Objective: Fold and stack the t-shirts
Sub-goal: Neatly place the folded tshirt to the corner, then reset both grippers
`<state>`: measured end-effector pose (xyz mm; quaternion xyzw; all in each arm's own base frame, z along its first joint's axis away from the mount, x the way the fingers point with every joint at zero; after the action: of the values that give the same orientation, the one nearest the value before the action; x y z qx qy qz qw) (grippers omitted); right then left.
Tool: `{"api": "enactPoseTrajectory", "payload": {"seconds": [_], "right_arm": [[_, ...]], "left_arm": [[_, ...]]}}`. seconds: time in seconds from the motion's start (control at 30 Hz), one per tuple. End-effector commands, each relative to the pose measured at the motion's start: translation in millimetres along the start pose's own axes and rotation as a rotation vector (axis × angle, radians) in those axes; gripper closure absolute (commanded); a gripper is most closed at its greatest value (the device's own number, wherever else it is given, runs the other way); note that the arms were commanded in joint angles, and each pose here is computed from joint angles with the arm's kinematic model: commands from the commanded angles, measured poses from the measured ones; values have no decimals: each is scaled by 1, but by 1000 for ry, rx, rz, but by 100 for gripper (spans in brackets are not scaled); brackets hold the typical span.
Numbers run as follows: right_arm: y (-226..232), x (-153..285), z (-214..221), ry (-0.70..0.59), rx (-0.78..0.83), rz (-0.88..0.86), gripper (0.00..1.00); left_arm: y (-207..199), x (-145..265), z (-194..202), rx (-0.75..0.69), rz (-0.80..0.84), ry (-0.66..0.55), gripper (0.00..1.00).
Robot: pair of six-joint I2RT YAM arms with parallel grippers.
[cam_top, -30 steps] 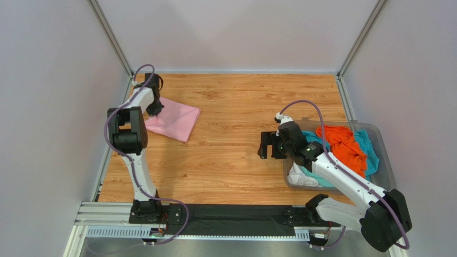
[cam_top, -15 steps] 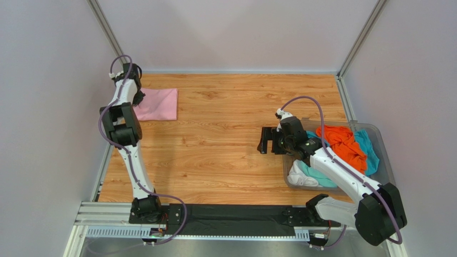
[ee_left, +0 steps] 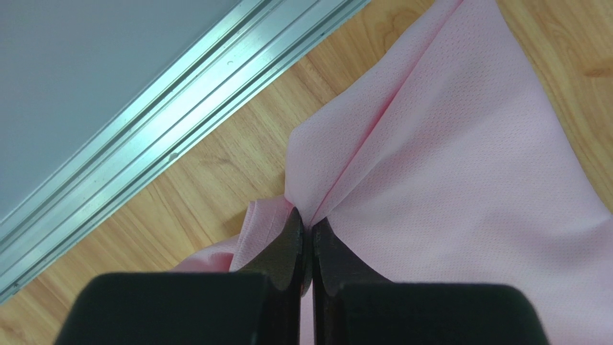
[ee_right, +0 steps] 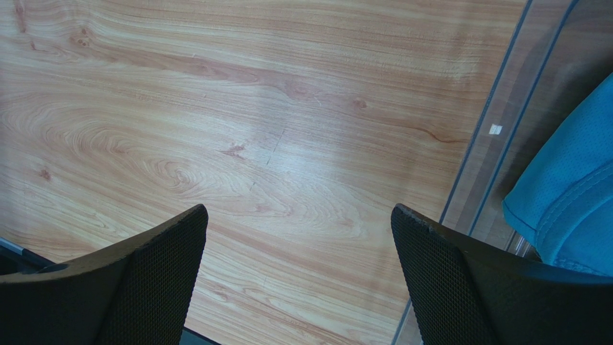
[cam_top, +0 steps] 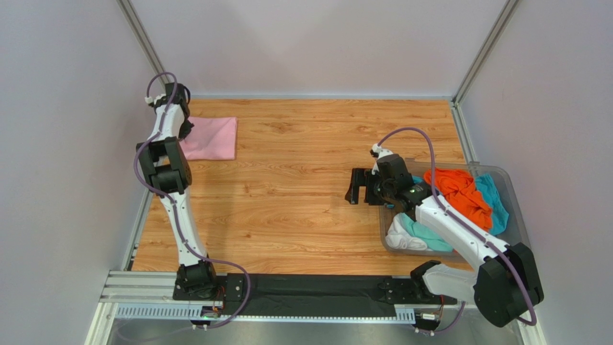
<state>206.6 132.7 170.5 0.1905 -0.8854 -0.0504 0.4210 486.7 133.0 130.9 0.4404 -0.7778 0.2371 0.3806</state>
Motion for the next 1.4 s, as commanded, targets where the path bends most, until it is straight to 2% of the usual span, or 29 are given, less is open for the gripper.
{"api": "enactPoseTrajectory", "payload": {"seconds": [0.0, 0.13, 0.2, 0.23, 0.27, 0.3, 0.4, 0.47, 0.5, 0.57, 0.73, 0.9, 0.93, 1.07, 1.1, 1.17, 1.2, 1.33, 1.37], "right_arm": [[-8, 0, -5, -13, 4, 53, 0], [-6, 1, -6, -16, 2, 51, 0], [-6, 2, -7, -19, -2, 44, 0], [-5, 3, -6, -21, -3, 41, 0], [-5, 3, -6, -20, -3, 37, 0], [-5, 5, -7, -26, -1, 35, 0], [-4, 11, -9, -42, 5, 31, 0], [-3, 16, -10, -57, 8, 33, 0], [-3, 19, -11, -67, 9, 33, 0], [-3, 23, -13, -75, 11, 36, 0], [-1, 36, -10, -100, 6, 16, 0], [-2, 50, -2, -126, -18, 20, 0], [-4, 52, 1, -126, -34, 35, 0], [-5, 61, 13, -142, -69, 31, 0], [-7, 60, 18, -135, -76, 37, 0], [-8, 63, 23, -142, -94, 42, 0], [-8, 67, 24, -155, -97, 37, 0], [-9, 72, 33, -163, -121, 36, 0], [-9, 74, 34, -173, -122, 33, 0]], "left_arm": [[-2, 10, -23, 37, 16, -59, 92], [0, 21, -27, 63, 30, -64, 70], [1, 27, -28, 68, 42, -61, 62], [2, 37, -33, 78, 57, -72, 51], [4, 39, -31, 86, 54, -67, 45], [6, 51, -36, 95, 68, -81, 32], [11, 73, -40, 104, 104, -87, 19], [12, 80, -35, 89, 116, -85, 16], [11, 84, -32, 79, 130, -79, 6], [6, 89, -17, 54, 148, -30, 5], [-2, 116, 12, -10, 192, -52, 2], [-6, 167, 45, -82, 296, -75, 1], [2, 166, 53, -92, 282, -60, 1], [5, 212, 95, -180, 401, -31, 1], [14, 230, 96, -176, 429, -48, 1], [27, 242, 125, -212, 445, -29, 1], [38, 261, 128, -199, 506, -44, 1], [85, 280, 185, -268, 597, 20, 1], [99, 294, 187, -247, 666, 7, 0]]}}
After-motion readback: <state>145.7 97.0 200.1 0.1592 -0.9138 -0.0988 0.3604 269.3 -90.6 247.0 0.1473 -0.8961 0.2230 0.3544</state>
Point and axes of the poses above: each gripper's point midway between its finger pads, its own x axis back along the fingers, its own y axis along the line the jaws close on, z = x × y, the point moved 9 cm from there along x, back along the fingers, and after that the axes turned 9 degrees about x, right-handed, at the moved point
